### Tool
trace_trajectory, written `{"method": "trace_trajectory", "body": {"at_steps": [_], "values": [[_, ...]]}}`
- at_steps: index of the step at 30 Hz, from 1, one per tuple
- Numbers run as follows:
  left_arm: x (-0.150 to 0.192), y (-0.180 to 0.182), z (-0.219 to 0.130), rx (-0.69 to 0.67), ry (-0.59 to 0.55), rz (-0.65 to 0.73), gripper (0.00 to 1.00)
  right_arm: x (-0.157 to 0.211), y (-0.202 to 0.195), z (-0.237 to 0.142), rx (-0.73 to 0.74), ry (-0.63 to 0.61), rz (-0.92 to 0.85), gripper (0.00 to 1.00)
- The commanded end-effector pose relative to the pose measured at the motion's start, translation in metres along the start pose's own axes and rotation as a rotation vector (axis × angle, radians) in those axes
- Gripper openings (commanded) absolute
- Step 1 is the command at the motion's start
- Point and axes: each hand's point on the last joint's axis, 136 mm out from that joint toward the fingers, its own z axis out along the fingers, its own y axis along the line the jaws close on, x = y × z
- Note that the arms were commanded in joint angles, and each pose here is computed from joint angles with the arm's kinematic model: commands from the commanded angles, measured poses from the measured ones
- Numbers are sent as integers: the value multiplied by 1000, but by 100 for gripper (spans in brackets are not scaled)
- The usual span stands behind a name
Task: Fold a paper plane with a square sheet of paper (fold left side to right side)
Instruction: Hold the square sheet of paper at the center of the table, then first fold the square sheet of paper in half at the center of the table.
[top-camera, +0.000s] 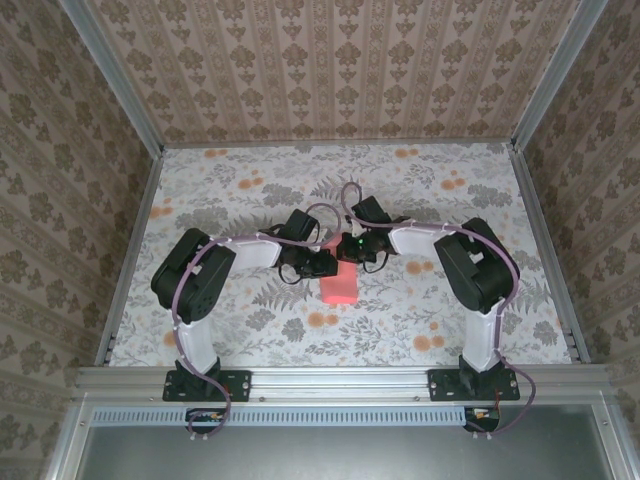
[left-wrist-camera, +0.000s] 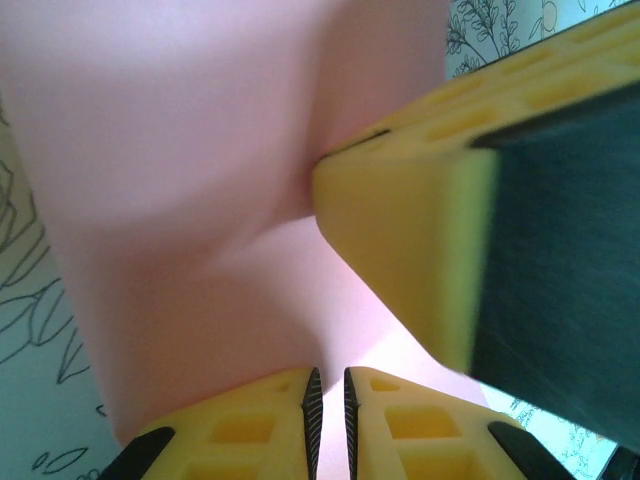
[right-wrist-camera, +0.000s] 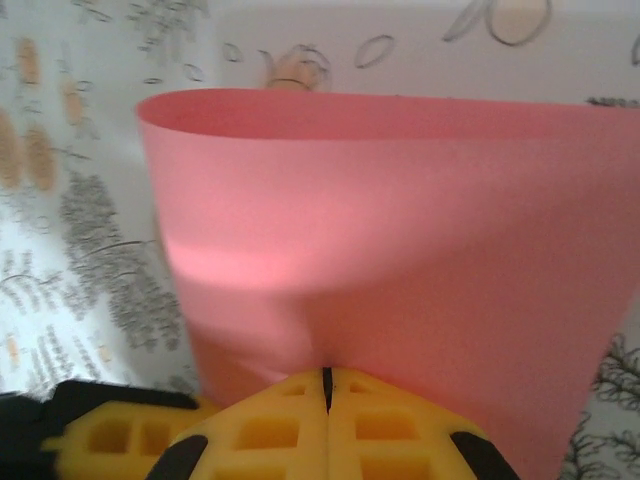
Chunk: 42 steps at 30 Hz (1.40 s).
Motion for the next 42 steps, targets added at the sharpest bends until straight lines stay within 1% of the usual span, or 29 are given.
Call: {"method": "trace_trajectory", "body": {"at_steps": [1, 6, 12, 20, 42], "values": [[22, 16, 8, -68, 61, -37, 18, 13, -24, 8, 105, 66, 22, 4], [29, 15, 5, -65, 66, -36, 18, 21, -37, 14, 152, 105, 39, 4], [41, 15, 1, -61, 73, -39, 18, 20, -43, 16, 167, 109, 46, 3], [58, 15, -6, -64, 80, -50, 18, 18, -45, 16, 172, 110, 47, 3], [108, 16, -15, -128, 91, -80, 19, 21, -47, 17, 177, 126, 43, 3]]}}
